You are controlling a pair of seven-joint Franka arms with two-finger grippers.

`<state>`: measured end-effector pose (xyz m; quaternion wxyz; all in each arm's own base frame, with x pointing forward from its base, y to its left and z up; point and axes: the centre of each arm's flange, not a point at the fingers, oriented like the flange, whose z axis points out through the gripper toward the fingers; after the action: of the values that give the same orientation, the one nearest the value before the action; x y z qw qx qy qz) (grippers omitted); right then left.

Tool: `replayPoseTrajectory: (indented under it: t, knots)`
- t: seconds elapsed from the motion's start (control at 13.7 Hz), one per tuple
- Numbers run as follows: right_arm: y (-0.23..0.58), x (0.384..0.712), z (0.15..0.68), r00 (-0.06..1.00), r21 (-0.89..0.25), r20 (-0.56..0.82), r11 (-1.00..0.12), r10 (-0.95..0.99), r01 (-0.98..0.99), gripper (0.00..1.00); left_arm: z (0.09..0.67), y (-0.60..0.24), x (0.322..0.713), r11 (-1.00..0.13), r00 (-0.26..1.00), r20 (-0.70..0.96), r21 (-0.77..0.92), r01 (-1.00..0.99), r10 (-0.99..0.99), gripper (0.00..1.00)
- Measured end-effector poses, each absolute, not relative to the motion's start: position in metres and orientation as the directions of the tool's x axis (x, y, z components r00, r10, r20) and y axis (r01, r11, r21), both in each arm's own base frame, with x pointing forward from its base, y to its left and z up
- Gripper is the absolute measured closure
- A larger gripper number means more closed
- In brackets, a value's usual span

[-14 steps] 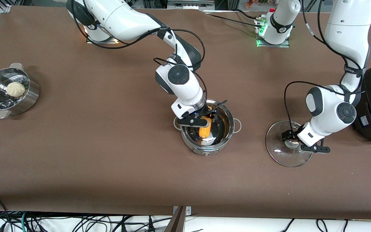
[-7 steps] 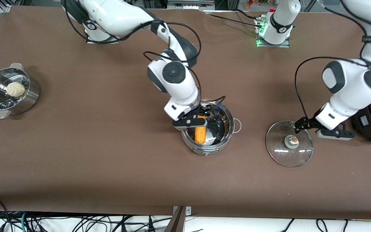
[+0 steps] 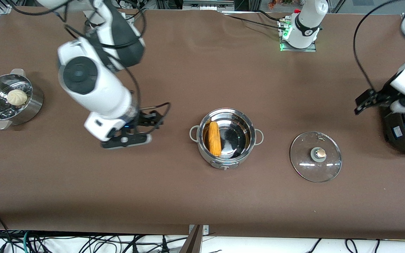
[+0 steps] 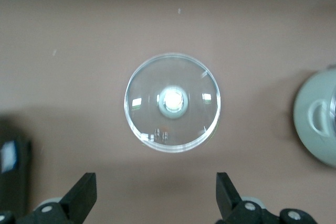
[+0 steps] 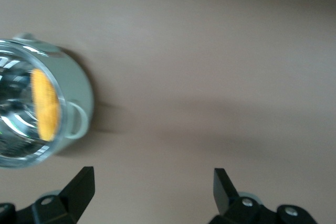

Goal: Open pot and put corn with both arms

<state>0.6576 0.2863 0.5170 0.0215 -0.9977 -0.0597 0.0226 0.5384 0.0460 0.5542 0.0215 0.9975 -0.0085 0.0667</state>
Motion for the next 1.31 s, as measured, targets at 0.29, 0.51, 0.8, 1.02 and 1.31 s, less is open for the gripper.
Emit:
replayPoseTrajectory:
  t: [0.29, 0.51, 0.8, 1.02, 1.31]
  knots:
    - [0.167, 0.670, 0.531, 0.980, -0.019, -0.156, -0.993, 0.119, 0.118, 0.00, 0.642, 0.046, 0.512, -0.999, 0.999, 0.022, 0.015, 0.029, 0.029, 0.00]
    - [0.093, 0.674, 0.532, 0.972, 0.011, -0.215, -0.995, 0.092, 0.096, 0.00, 0.662, 0.050, 0.505, -0.999, 0.999, -0.019, 0.015, 0.048, 0.048, 0.00]
    - [0.057, 0.676, 0.523, 0.967, 0.028, -0.243, -0.996, 0.076, 0.086, 0.00, 0.652, 0.051, 0.521, -0.998, 0.996, -0.051, 0.008, 0.070, 0.069, 0.00]
    - [0.038, 0.681, 0.514, 0.980, 0.031, -0.193, -0.998, 0.052, 0.059, 0.00, 0.657, 0.058, 0.533, -0.996, 0.995, -0.046, 0.002, 0.086, 0.086, 0.00]
    - [0.025, 0.656, 0.521, 0.996, 0.088, -0.081, -0.995, 0.047, 0.054, 0.00, 0.653, 0.061, 0.541, -0.991, 0.994, -0.050, 0.076, 0.106, 0.102, 0.00]
